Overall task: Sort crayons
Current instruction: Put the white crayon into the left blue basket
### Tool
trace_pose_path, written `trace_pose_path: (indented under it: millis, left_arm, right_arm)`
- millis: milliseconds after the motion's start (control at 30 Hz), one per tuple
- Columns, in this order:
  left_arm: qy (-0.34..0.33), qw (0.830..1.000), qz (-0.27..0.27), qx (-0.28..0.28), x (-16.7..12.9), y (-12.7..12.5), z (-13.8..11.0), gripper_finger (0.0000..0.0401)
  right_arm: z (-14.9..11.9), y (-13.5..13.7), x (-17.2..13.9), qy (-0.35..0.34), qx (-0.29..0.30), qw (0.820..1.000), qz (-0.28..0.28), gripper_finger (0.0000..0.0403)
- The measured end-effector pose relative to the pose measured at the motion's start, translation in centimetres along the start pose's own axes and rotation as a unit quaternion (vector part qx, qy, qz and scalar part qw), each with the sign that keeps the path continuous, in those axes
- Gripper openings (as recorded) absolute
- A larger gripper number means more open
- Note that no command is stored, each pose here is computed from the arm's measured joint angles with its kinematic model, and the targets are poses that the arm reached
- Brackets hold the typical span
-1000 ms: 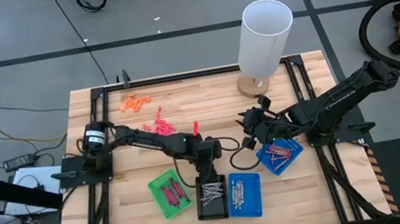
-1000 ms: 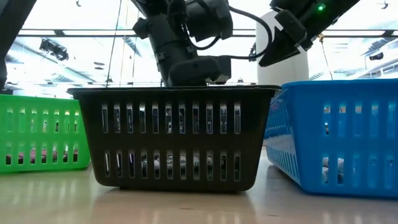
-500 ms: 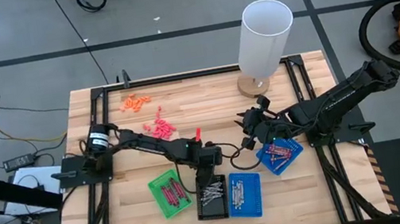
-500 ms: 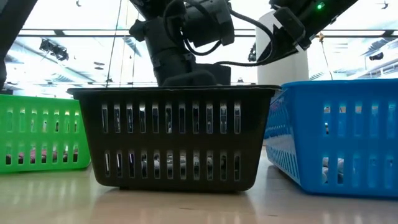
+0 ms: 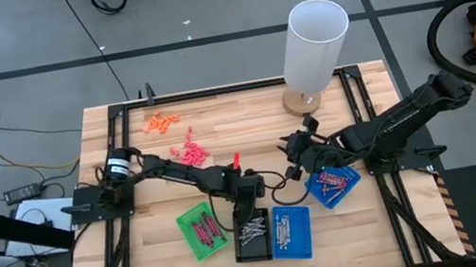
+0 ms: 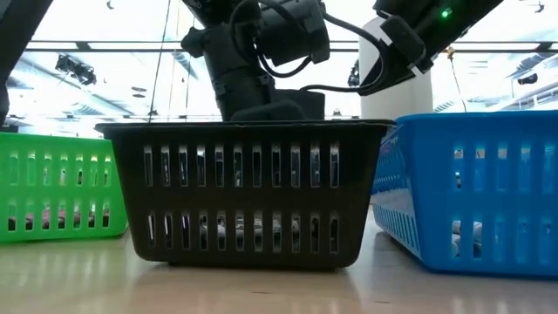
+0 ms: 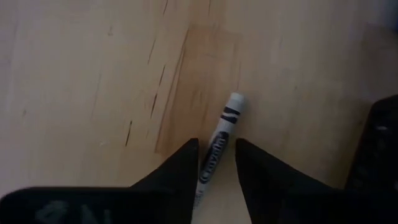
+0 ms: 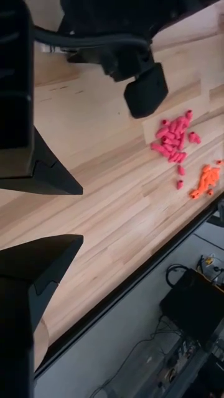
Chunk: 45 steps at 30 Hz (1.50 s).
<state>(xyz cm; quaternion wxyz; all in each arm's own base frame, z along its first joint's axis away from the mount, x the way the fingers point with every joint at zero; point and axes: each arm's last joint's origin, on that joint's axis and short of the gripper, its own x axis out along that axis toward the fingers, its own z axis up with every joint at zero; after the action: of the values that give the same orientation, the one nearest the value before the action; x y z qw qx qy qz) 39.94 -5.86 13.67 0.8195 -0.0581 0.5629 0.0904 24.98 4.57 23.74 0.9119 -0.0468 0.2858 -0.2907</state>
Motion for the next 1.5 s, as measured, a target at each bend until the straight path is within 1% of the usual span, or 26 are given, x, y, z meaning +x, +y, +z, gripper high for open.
trace_pose_path:
  millis: [300, 400, 600, 767, 867, 1033, 1233, 1433, 1500]
  left_arm:
    - [-0.005, 1.0, 0.016, 0.01, 0.1, 0.2, 0.0, 0.0038]
    - [-0.003, 1.0, 0.017, 0.01, 0.2, 0.3, 0.0, 0.002]
    - [-0.009, 1.0, 0.017, 0.018, -0.2, 0.3, 0.1, 0.0017]
    - [-0.01, 0.999, 0.029, 0.022, -1.1, 0.7, 0.1, 0.0017]
    - [-0.026, 0.999, 0.028, 0.027, -2.1, 0.8, 0.4, 0.0017]
    - [-0.047, 0.997, 0.02, 0.055, -3.6, 0.8, 0.8, 0.0017]
    - [-0.079, 0.995, 0.022, 0.06, -5.3, 0.9, 1.3, 0.0017]
    - [-0.112, 0.992, 0.014, 0.058, -8.1, 1.2, 1.6, 0.0017]
    - [-0.136, 0.988, 0.007, 0.067, -9.2, 1.0, 1.8, 0.0017]
  right_arm:
    - [0.0, 0.1, 0.1, -0.002, -0.008, 1.0, 0.001, 0.0121]
    - [0.0, 0.1, 0.1, -0.002, -0.01, 1.0, 0.001, 0.0121]
    - [0.0, 0.1, 0.1, -0.002, -0.01, 1.0, 0.001, 0.0121]
    - [0.0, 0.1, 0.1, -0.002, -0.009, 1.0, 0.001, 0.0121]
    - [0.0, 0.1, 0.0, -0.002, -0.002, 1.0, 0.0, 0.0121]
    - [0.1, 0.0, 0.0, -0.003, -0.001, 1.0, 0.001, 0.0121]
    - [0.1, -0.1, -0.2, -0.007, -0.002, 1.0, -0.008, 0.0121]
    - [0.1, 0.1, -0.7, -0.015, -0.007, 1.0, -0.018, 0.0121]
    - [0.0, 0.1, -0.8, -0.017, -0.012, 0.999, -0.026, 0.0121]
